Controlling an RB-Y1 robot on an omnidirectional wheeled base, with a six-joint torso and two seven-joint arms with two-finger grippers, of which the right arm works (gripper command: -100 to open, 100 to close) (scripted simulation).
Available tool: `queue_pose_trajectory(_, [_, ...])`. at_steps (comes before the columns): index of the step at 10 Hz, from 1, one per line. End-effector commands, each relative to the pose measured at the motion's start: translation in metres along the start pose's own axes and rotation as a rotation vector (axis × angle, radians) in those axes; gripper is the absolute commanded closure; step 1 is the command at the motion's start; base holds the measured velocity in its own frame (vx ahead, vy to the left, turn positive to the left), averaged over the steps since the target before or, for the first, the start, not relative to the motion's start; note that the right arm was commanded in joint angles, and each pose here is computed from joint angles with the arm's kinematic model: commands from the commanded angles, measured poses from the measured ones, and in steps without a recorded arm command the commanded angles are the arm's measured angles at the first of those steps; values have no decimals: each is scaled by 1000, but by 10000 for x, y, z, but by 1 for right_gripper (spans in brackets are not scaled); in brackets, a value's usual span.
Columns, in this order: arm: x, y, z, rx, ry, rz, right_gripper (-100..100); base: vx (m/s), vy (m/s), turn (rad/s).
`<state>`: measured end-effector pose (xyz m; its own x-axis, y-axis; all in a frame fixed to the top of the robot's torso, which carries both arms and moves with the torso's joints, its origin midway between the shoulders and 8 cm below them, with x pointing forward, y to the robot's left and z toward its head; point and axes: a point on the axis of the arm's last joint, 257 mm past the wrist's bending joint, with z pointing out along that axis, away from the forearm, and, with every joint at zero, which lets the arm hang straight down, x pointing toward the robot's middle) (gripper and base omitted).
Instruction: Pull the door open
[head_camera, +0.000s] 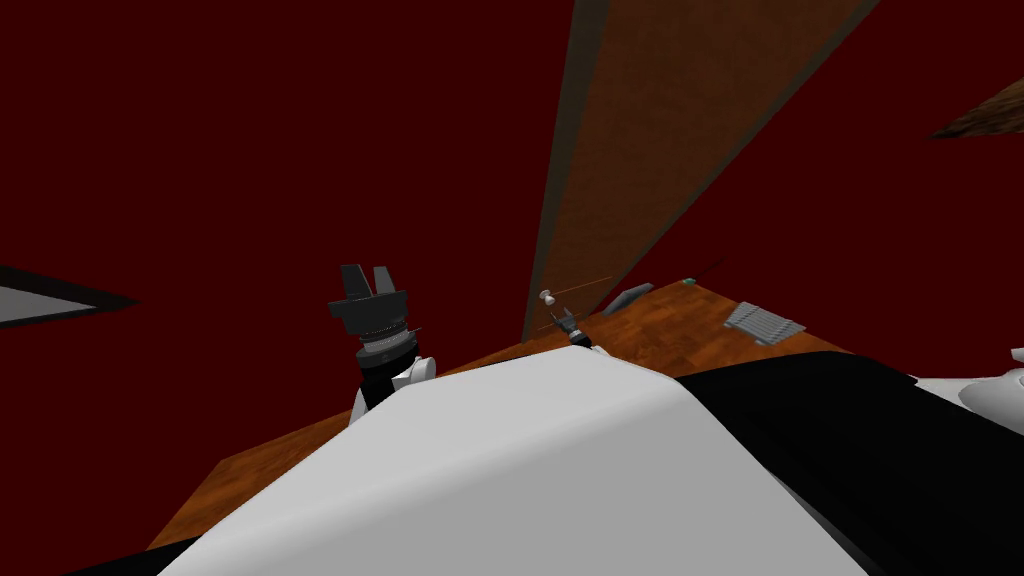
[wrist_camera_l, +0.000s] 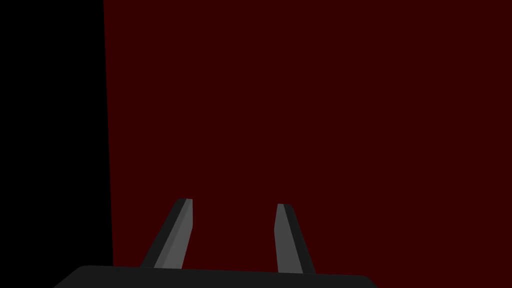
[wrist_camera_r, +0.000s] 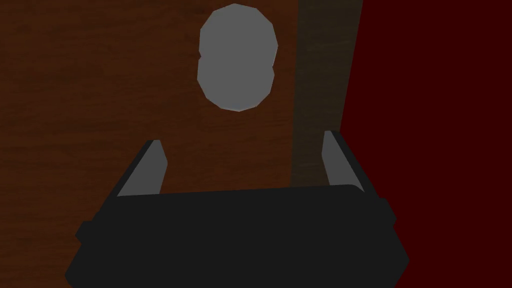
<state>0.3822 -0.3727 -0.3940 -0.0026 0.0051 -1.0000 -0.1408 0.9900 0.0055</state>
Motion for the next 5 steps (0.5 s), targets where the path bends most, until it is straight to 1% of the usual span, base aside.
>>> queue_pose_trajectory(1, [-11,-87,-29,22,-5,-1,-100,219,17,151])
queue_pose_trajectory(3, [-19,-181,-70,47,-8,-1,-100,228,18,134])
queue_pose_trajectory(4, [-23,-224,-89,59,-10,-1,-100,182,26,113])
queue_pose_trajectory(5, [-31,-189,-68,51,-10,-1,-100,80,7,19])
